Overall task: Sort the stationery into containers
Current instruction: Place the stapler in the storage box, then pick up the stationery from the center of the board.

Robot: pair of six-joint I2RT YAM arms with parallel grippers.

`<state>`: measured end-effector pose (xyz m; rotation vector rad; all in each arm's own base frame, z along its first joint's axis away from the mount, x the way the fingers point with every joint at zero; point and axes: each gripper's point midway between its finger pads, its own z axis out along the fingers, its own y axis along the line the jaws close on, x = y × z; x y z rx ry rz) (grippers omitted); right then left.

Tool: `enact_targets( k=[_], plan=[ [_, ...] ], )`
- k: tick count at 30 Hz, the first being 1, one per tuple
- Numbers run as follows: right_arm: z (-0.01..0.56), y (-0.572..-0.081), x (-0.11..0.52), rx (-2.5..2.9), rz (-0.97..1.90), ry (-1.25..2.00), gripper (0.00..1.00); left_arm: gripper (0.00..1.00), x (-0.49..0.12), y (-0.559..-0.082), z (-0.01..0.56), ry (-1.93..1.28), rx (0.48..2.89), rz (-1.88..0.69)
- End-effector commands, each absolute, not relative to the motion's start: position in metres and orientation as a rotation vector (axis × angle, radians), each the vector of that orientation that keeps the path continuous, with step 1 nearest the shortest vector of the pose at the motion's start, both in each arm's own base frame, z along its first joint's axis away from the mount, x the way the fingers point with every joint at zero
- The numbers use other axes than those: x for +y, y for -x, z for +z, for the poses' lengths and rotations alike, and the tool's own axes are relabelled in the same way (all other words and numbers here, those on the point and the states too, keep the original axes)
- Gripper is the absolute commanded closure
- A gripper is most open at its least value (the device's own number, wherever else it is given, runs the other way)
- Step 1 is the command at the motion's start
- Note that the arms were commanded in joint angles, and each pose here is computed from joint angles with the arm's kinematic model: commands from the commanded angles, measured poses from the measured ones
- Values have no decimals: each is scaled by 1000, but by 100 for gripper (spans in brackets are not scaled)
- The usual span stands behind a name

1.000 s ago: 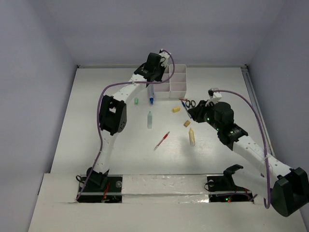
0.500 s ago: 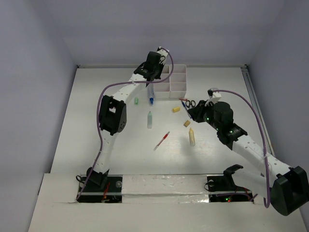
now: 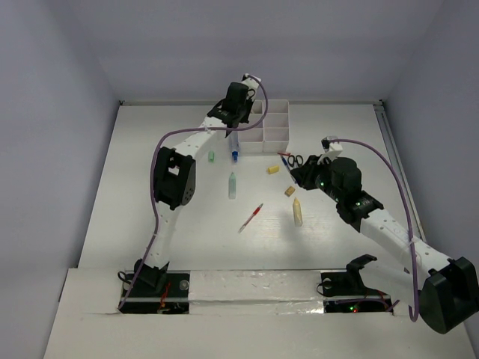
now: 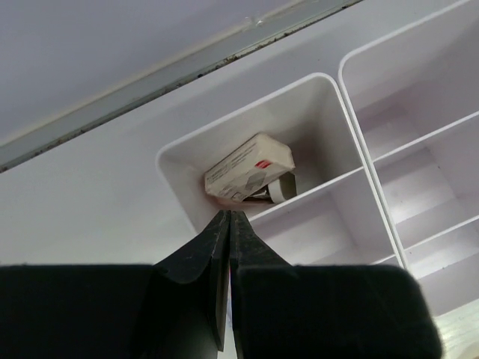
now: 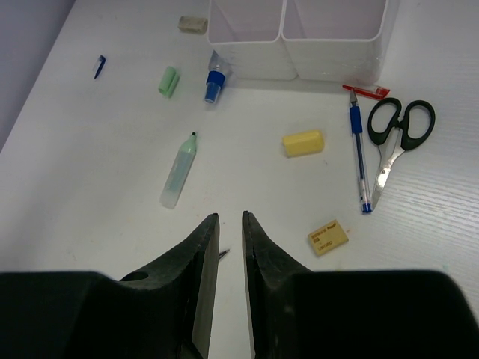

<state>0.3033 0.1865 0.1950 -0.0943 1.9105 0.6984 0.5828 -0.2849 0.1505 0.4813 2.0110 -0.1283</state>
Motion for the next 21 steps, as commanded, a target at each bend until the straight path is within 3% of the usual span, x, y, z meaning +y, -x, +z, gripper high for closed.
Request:
enact_targets(
  k=[1,8,14,18,21],
  plan=[
    [211,-306,194,1845,733,109,75,100,-277,-587,212,-404,1894,-131],
    [210,-306,194,1847,731,108,75,100,-280,-578,225,-402,1863,-182],
    [209,-307,194,1850,733,110,75,94,-285,-547,301,-360,1690,-321],
    [206,-308,195,1856,732,112,75,92,-269,-508,328,-250,1620,-425],
    [204,-309,198,1863,741,125,72,87,-258,-469,314,-149,1620,-530]
  ],
)
